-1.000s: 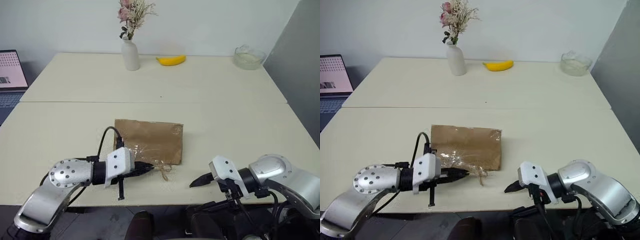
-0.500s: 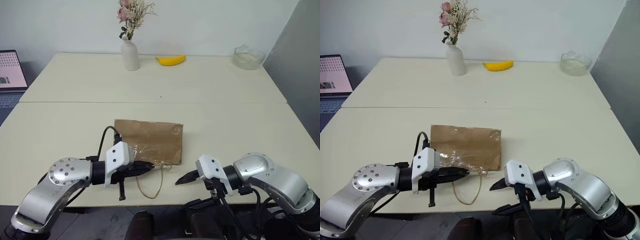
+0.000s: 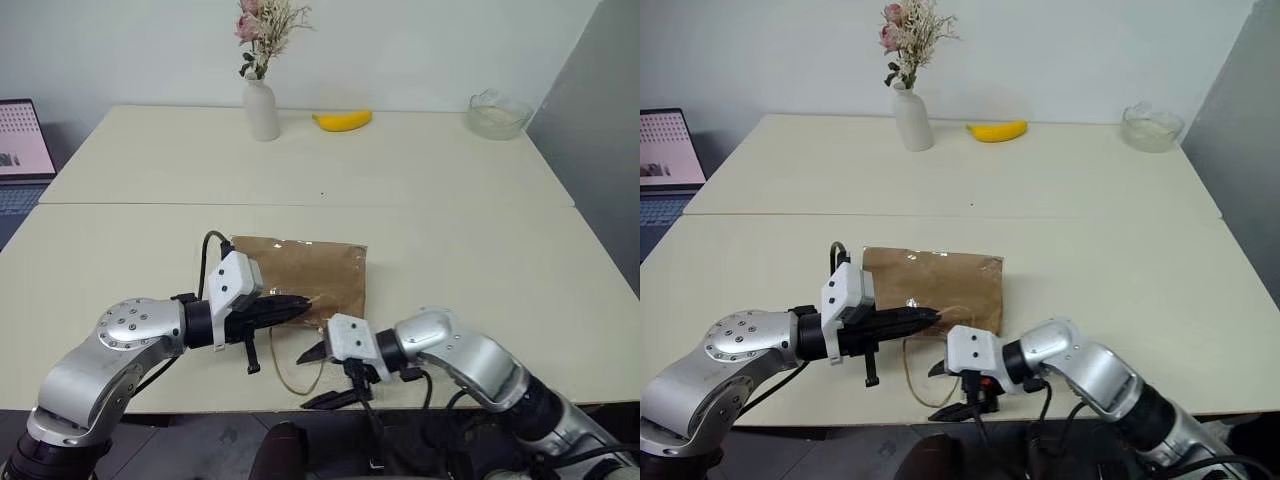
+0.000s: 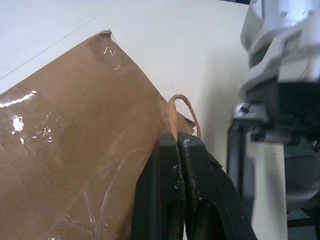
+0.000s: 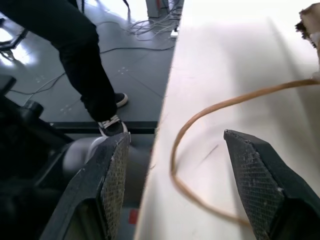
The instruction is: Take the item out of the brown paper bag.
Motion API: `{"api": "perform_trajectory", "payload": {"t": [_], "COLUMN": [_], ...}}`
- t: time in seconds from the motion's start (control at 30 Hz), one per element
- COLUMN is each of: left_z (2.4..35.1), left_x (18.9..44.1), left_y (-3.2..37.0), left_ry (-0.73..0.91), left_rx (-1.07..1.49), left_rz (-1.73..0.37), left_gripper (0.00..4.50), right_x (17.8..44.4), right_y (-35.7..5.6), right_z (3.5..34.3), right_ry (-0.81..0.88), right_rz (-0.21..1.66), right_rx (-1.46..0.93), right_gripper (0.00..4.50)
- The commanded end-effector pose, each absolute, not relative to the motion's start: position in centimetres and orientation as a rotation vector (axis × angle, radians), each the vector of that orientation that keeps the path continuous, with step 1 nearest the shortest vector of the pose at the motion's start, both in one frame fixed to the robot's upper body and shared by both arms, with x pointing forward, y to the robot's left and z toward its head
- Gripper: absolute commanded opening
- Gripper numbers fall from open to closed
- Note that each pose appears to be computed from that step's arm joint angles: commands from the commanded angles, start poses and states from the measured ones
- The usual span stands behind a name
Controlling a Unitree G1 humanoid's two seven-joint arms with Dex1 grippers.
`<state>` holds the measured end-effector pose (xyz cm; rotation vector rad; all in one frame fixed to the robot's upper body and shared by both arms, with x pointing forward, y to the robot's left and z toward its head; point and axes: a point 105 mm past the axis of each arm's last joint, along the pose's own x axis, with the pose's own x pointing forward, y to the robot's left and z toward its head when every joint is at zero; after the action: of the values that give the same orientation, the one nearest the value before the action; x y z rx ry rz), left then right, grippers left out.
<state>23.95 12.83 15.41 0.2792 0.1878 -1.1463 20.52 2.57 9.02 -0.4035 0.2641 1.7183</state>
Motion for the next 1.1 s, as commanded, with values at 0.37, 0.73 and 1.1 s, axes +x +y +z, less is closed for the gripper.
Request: {"api": "perform_trajectory", "payload": {"t": [0.37, 0.73, 1.1], "left_z": [17.1, 18.0, 26.5], "left_x": [24.4, 25.3, 32.4], "left_y": [12.7, 12.6, 14.1], "left_ry": [0.121, 0.09, -0.15], "left_rx": [0.295, 0.256, 0.076], "left_rz": [-1.13, -1.089, -0.789], "left_gripper": [0.0, 0.0, 0.0], "right_x": [21.0, 21.6, 23.7], "right_y": [4.7, 4.5, 1.5], "right_z": [6.7, 6.7, 5.0], "right_ry": [0.307, 0.303, 0.299], "right_rz": [1.649, 1.626, 1.537], "right_rx": [-0.485, -0.497, -0.7], "right_gripper": [2.75, 0.03, 0.03]}}
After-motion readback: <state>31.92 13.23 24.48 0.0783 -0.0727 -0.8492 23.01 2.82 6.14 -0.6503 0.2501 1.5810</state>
